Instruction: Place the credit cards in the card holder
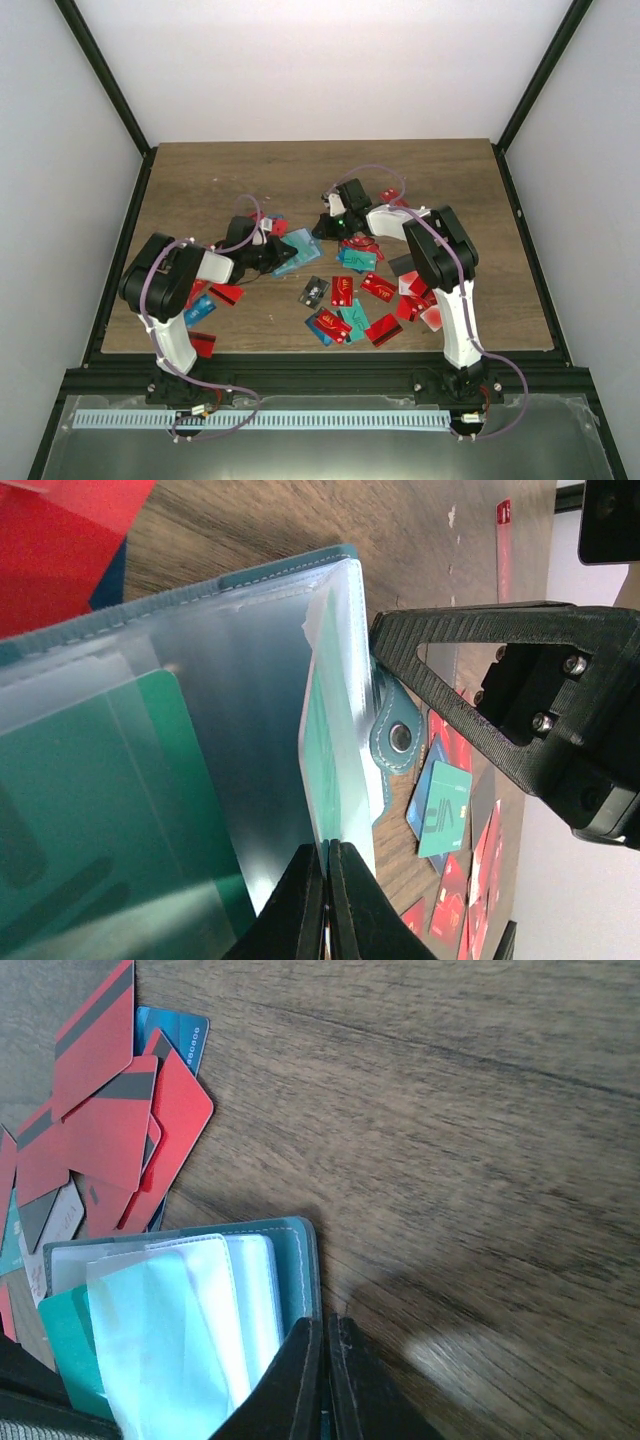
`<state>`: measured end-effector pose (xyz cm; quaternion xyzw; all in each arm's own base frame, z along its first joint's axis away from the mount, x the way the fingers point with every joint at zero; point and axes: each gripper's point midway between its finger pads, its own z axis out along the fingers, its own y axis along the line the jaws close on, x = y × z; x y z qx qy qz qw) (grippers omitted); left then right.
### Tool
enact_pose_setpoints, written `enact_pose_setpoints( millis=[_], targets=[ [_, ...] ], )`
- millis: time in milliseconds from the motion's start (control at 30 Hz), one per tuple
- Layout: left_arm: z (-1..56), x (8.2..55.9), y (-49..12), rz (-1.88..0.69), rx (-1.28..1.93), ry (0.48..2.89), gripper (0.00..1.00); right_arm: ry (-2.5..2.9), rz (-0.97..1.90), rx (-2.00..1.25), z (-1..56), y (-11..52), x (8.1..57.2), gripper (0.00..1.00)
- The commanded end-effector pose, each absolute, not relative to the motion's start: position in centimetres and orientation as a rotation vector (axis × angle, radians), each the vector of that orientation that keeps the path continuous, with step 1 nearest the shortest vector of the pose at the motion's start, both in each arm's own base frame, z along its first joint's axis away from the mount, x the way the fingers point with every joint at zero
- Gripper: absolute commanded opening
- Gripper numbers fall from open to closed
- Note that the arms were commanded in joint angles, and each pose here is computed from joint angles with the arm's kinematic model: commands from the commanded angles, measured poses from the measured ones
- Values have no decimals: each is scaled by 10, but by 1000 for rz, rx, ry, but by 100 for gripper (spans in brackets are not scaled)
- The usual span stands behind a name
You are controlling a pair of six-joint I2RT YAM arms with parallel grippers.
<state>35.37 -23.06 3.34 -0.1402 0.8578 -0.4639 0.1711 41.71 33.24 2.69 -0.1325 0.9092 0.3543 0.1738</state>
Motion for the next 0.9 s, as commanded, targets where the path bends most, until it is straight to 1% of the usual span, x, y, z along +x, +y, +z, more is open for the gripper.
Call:
enact_pose_setpoints(
  millis=[0, 333, 867],
  targets=[
    [21, 349, -231, -1278, -388, 2494, 4, 2673, 1020, -390, 9, 333, 392, 6],
    [15, 341, -233, -1255, -342, 2554, 4, 2669, 1016, -392, 10, 333, 394, 6],
    [7, 353, -236, -1220, -301, 2581, 4, 2655, 1059, -415, 18, 336, 388, 5]
  ],
)
